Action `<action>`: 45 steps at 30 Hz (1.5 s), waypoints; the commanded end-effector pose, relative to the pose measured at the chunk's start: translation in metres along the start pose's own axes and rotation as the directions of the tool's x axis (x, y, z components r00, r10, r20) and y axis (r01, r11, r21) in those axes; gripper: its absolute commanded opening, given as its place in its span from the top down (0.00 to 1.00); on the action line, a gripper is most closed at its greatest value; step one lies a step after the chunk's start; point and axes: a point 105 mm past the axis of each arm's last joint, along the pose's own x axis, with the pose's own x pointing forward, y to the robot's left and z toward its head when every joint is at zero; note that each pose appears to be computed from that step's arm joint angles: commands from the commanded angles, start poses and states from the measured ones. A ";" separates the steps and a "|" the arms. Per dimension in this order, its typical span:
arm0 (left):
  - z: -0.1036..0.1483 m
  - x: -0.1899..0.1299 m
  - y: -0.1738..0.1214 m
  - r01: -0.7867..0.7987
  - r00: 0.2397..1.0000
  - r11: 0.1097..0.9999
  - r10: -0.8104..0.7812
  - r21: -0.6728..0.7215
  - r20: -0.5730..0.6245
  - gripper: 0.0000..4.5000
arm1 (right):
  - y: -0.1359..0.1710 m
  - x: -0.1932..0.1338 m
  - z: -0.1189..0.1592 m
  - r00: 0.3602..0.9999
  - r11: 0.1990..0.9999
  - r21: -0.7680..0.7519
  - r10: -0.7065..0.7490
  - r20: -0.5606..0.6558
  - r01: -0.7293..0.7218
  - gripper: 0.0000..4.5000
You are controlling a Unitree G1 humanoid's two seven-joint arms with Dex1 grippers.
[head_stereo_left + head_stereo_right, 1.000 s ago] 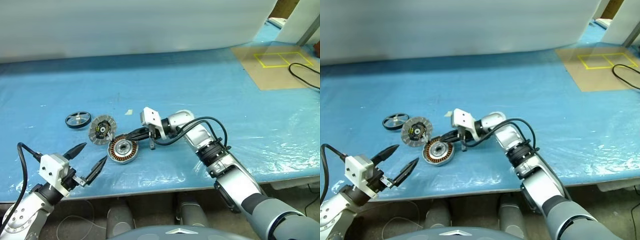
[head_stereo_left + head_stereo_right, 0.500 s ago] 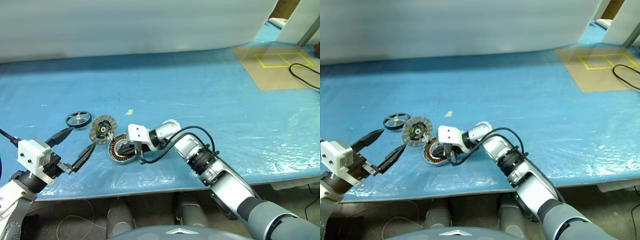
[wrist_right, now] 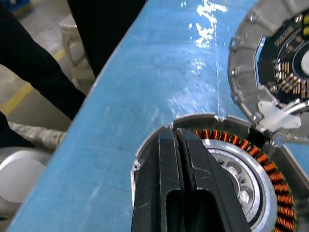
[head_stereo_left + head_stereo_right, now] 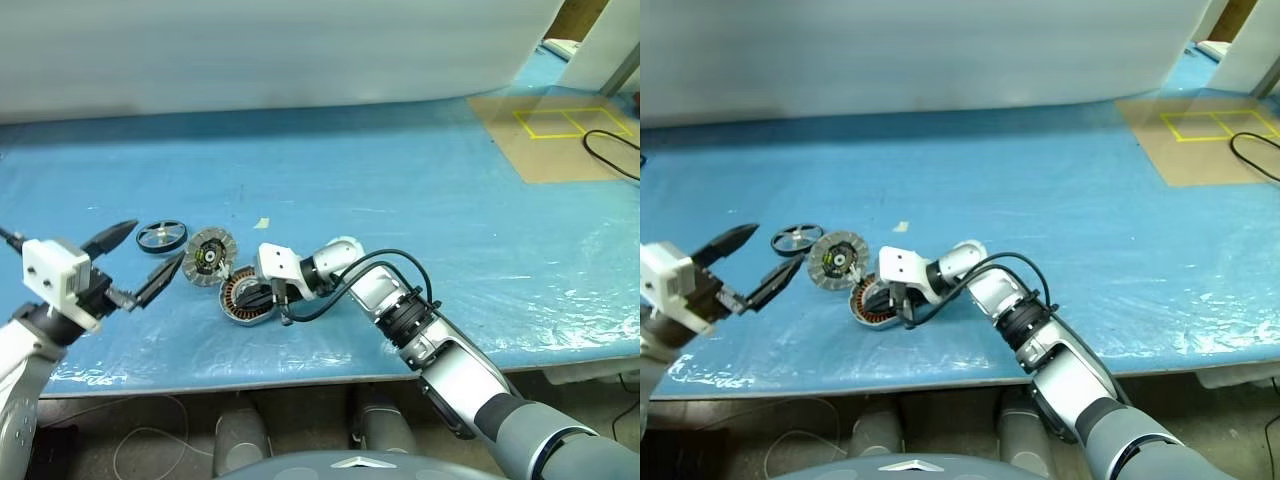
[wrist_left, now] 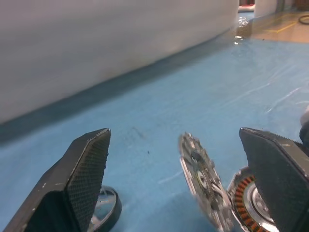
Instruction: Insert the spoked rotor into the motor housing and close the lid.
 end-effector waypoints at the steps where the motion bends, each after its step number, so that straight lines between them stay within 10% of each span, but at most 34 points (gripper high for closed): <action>1: 0.007 0.008 0.017 0.025 0.999 0.999 -0.024 0.048 -0.022 0.00 | 0.000 -0.009 0.023 0.996 0.999 -0.036 0.013 0.088 -0.010 0.99; 21: -0.009 0.064 0.113 0.329 0.799 0.943 -0.251 0.048 -0.546 0.00 | -0.021 -0.053 0.024 0.981 0.985 -0.008 -0.173 0.084 0.174 0.99; 36: -0.061 0.081 0.112 0.410 0.501 0.910 -0.281 -0.062 -0.818 0.00 | -0.024 -0.070 0.027 0.959 0.962 0.012 -0.273 0.081 0.273 0.99; 45: -0.076 0.094 0.110 0.332 0.540 0.942 -0.222 -0.036 -0.812 0.00 | -0.018 -0.069 0.022 0.953 0.956 0.036 -0.295 0.075 0.293 0.99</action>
